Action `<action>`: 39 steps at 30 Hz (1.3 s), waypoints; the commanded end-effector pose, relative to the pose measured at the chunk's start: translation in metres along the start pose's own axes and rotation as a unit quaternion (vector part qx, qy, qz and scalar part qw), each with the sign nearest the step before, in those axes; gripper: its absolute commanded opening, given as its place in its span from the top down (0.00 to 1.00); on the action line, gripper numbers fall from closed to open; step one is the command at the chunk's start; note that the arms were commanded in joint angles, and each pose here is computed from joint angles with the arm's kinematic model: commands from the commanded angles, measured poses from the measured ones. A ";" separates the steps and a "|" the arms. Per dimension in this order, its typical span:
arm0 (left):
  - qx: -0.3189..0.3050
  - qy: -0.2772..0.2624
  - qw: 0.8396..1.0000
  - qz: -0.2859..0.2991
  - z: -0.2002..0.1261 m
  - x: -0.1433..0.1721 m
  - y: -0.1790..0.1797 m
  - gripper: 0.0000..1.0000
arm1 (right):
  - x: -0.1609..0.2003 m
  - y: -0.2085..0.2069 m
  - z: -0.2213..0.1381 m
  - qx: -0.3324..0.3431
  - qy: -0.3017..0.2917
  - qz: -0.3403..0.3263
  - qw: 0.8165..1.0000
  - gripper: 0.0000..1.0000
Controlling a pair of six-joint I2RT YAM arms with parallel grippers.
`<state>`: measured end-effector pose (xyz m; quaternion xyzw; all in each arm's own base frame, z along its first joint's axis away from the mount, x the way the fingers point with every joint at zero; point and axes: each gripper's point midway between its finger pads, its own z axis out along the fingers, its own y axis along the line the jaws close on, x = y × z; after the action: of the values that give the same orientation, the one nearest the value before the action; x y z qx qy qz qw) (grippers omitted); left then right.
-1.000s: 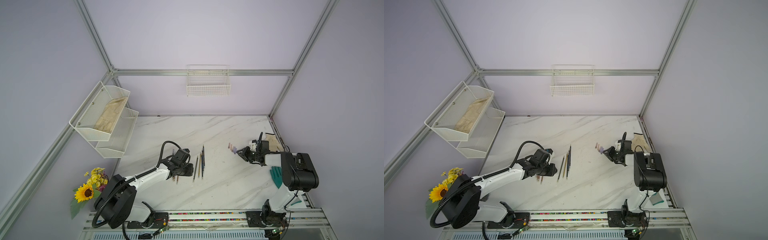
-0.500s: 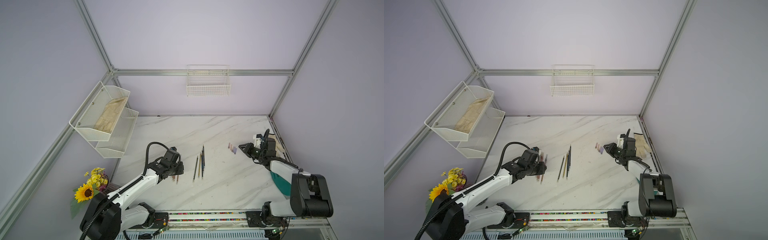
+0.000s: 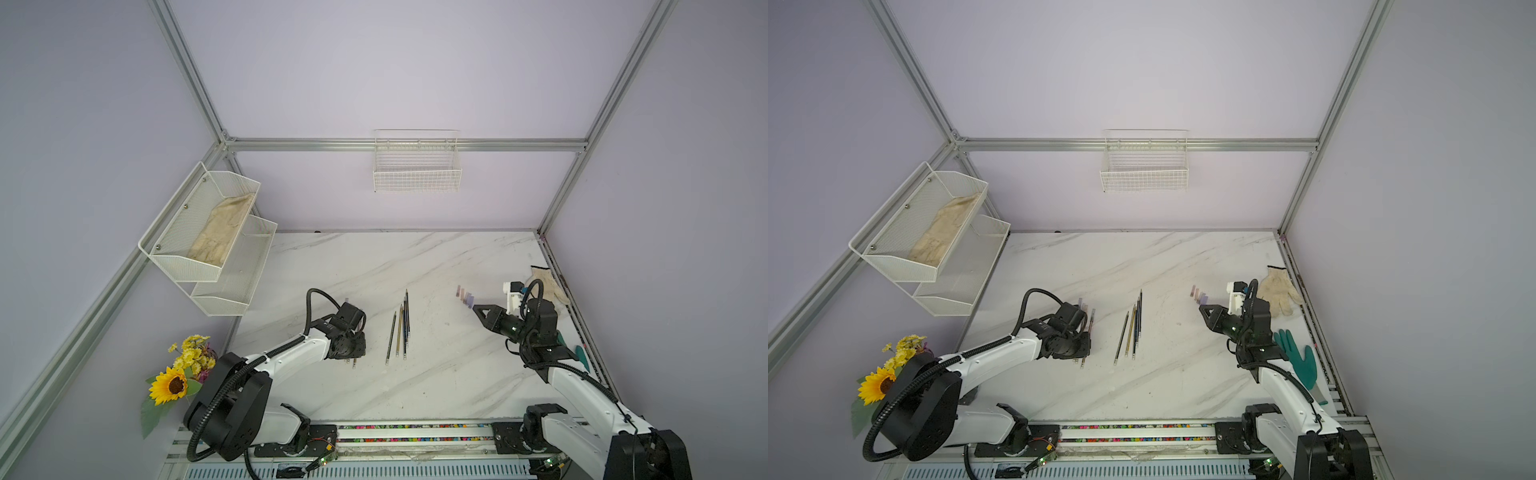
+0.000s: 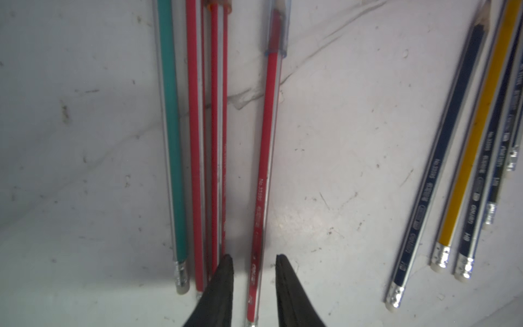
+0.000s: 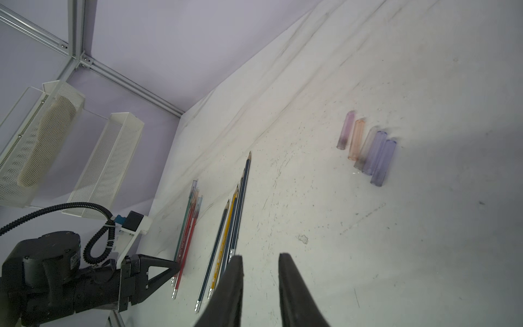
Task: Remove the protective cover of the pencils
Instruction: Pick up the pencil from the center of the board.
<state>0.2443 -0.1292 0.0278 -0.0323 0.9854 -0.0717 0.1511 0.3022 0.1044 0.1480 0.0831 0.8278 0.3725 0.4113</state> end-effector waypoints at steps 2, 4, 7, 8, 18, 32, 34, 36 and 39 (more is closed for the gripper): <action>0.005 -0.011 1.000 0.019 -0.002 -0.012 -0.009 0.75 | 0.005 -0.004 -0.002 0.008 -0.001 -0.022 1.000 0.74; -0.008 0.005 1.000 0.023 0.008 -0.008 -0.007 0.77 | 0.005 -0.005 -0.001 0.007 -0.002 -0.023 1.000 0.74; -0.019 0.015 0.999 0.029 0.014 -0.005 -0.007 0.81 | 0.005 -0.005 0.001 0.006 -0.001 -0.023 1.000 0.74; -0.023 0.019 0.999 0.033 0.016 -0.004 -0.007 0.82 | 0.005 -0.005 0.002 0.006 0.000 -0.023 1.000 0.74; -0.088 0.063 0.991 0.080 0.037 0.010 -0.012 0.84 | 0.003 0.000 -0.005 -0.002 -0.014 -0.030 0.999 0.74; -0.095 0.073 0.988 0.101 0.036 0.012 -0.018 1.00 | 0.004 0.000 -0.003 -0.005 -0.011 -0.030 0.999 0.74; -0.079 0.057 0.990 0.103 0.027 0.003 -0.028 1.00 | 0.004 -0.001 -0.003 -0.005 -0.010 -0.028 1.000 0.74; -0.061 0.042 0.992 0.105 0.017 -0.006 -0.039 1.00 | 0.005 0.000 -0.003 -0.006 -0.009 -0.028 1.000 0.74; -0.033 0.012 0.992 0.118 -0.005 -0.024 -0.058 1.00 | 0.005 0.000 -0.002 -0.006 -0.007 -0.026 1.000 0.74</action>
<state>0.2698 -0.1627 0.0244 0.0505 0.9874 0.0158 0.1488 0.2972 0.1025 0.1441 0.0716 0.8281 0.3622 0.4218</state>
